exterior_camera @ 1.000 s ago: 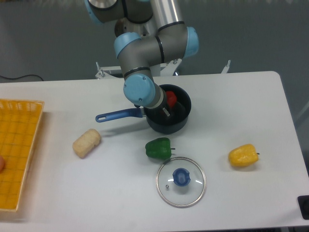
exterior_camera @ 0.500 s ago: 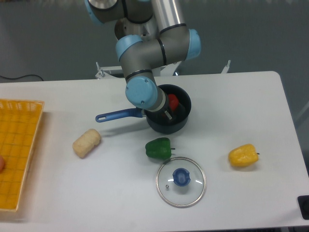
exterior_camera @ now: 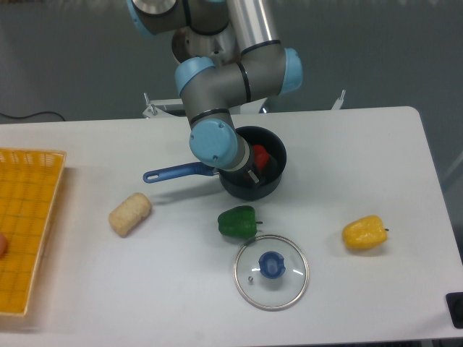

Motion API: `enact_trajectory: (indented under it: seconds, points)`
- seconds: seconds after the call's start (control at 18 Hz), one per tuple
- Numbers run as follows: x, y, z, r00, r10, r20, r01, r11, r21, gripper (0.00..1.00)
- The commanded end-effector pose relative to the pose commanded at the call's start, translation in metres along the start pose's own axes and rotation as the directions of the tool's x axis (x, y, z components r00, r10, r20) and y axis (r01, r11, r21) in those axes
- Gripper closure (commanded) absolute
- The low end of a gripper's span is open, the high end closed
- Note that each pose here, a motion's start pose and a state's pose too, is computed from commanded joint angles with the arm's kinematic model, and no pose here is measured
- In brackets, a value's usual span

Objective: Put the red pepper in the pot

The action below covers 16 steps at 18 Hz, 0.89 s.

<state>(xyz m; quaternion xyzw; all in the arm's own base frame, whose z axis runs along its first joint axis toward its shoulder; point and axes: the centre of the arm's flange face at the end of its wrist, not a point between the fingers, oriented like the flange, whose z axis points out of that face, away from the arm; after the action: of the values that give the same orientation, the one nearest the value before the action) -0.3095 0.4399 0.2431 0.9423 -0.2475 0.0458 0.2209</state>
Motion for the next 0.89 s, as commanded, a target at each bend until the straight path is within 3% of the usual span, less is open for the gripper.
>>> enact_trajectory:
  seconds: [0.89]
  points:
    - [-0.005, -0.006, 0.014, 1.000, 0.002, 0.000, -0.002, 1.000, -0.006, 0.45]
